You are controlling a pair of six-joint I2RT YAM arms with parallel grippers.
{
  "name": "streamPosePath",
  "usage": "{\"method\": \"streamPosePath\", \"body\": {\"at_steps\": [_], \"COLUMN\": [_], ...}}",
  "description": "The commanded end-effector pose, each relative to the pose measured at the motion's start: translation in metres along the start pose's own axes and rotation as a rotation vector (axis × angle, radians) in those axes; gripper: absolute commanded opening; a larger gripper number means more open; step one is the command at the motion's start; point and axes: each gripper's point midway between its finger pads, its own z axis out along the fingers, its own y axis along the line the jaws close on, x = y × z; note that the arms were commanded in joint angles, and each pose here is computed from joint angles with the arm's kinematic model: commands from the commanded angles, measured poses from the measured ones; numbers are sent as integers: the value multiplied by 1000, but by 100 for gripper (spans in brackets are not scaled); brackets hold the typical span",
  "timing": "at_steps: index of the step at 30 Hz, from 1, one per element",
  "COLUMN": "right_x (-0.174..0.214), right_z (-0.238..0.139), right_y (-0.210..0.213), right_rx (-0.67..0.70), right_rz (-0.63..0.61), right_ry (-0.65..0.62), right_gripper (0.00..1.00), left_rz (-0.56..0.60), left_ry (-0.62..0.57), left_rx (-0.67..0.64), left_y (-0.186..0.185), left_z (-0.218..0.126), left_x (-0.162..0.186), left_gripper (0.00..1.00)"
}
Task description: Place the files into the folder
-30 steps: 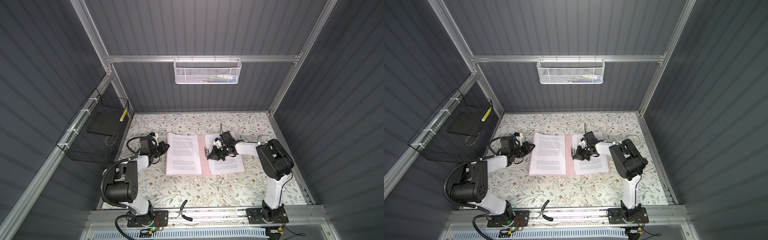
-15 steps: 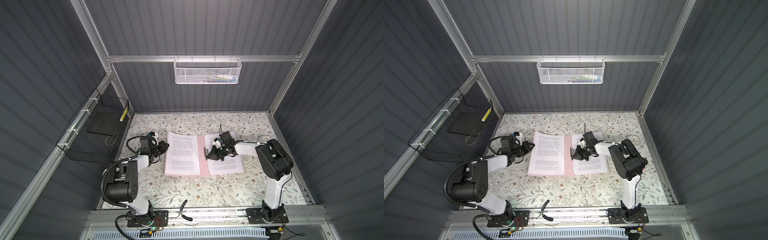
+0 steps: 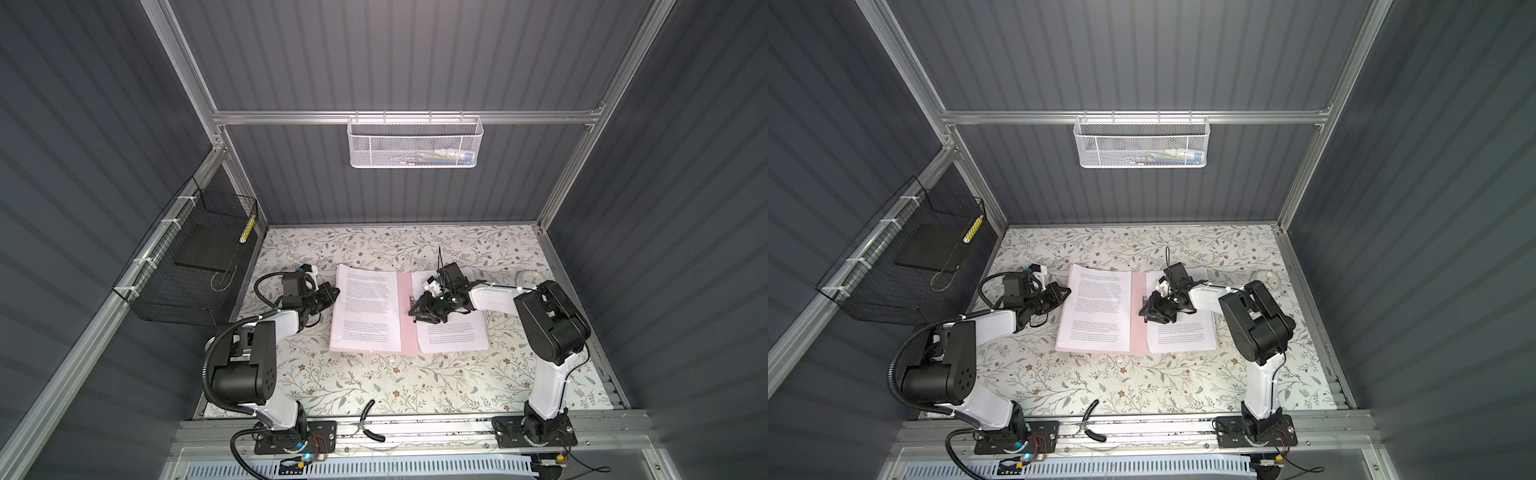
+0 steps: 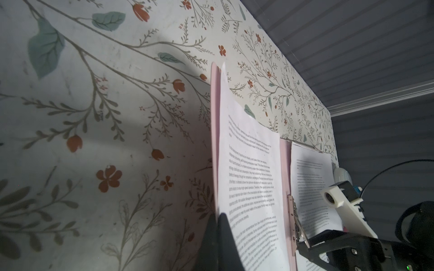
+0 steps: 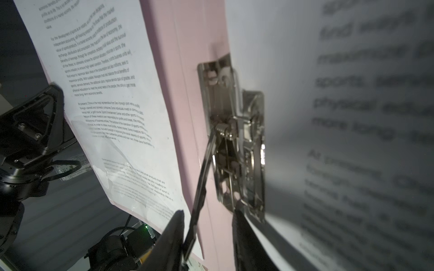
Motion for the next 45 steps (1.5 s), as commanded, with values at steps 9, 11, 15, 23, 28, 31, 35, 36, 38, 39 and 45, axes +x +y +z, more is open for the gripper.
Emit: {"method": "streamPosePath", "body": {"at_steps": [9,11,15,23,28,31,35,36,38,39,45], "right_x": [-4,-7,-10,-14,-14,-13,-12,-12,-11,-12,-9], "right_z": [-37,-40,-40,-36,-31,-29,-26,-25,-24,-24,-19], "right_y": [5,8,15,19,17,15,13,12,12,12,10], "right_rx": [30,-28,-83,-136,-136,-134,-130,-127,-129,-131,-130], "right_rz": [0,42,86,149,156,159,163,165,164,164,161], "right_ry": [-73,-99,-111,-115,-99,-87,-76,-73,-72,-73,-59], "right_gripper": [43,38,32,30,24,23,23,23,23,22,18], "left_rz": [53,53,53,51,51,52,53,52,51,51,49], "left_ry": [-5,-6,-7,-7,-6,-6,-6,-6,-5,-5,-3], "left_rx": [4,2,-1,4,5,3,1,0,-1,-1,-3], "left_y": [-12,-12,-12,-11,-11,-11,-11,-10,-10,-10,-9], "left_z": [-8,-9,-8,-6,-6,-6,-6,-6,-6,-5,-4], "left_x": [-5,-5,-7,-6,-6,-6,-6,-6,-6,-6,-6], "left_gripper": [0,0,0,0,0,0,0,0,0,0,0]}}
